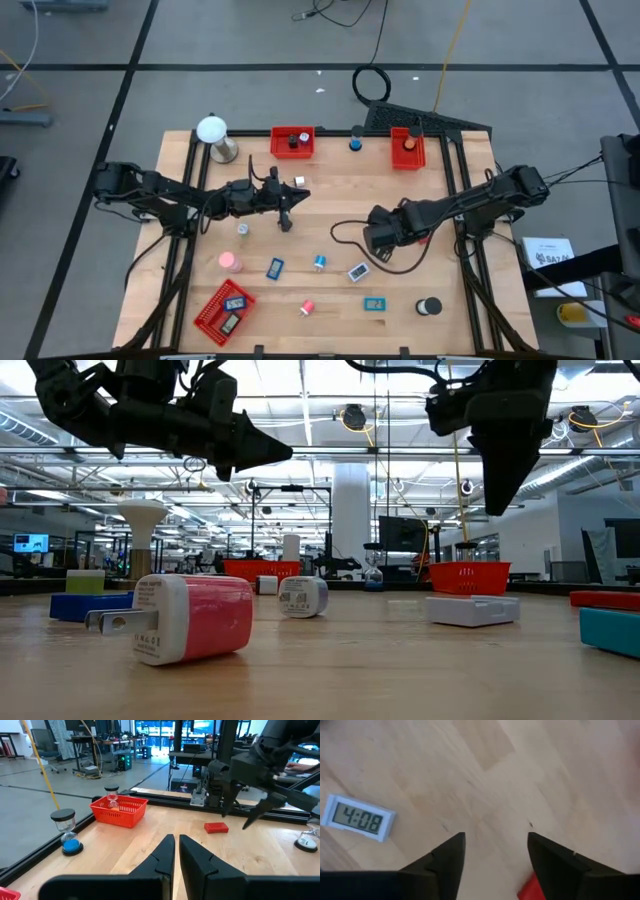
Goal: Pick & Place Office items
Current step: Put the white charger adapter into the top left red basket
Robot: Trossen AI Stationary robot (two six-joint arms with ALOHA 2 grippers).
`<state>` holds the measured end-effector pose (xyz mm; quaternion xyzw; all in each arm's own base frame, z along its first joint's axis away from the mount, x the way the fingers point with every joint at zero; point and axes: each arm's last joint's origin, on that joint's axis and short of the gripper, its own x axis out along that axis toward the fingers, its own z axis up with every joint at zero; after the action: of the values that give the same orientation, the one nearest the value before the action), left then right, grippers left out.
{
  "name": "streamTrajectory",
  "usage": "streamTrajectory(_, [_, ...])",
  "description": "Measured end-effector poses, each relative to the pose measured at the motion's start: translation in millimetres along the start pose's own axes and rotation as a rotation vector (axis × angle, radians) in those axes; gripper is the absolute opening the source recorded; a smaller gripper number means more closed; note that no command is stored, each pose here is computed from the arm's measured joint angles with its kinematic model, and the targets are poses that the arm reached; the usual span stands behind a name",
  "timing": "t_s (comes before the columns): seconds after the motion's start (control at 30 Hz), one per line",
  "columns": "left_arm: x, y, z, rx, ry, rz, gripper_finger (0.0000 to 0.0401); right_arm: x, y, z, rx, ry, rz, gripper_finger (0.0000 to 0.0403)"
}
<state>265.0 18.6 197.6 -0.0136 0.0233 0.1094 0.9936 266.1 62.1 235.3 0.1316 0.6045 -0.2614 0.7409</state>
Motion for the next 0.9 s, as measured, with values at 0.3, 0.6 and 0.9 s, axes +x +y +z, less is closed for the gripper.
streamTrajectory(0.3, [0,0,0,0.0,0.0,0.0,0.0026,29,15,2,-0.275,-0.128,0.2,0.0266])
streamTrajectory(0.6, [0,0,0,0.0,0.0,0.0,0.0026,46,26,-12,-0.556,-0.188,0.307,0.0258])
streamTrajectory(0.9, [0,0,0,0.0,0.0,0.0,0.0026,54,36,-21,-0.624,-0.294,0.389,0.0256])
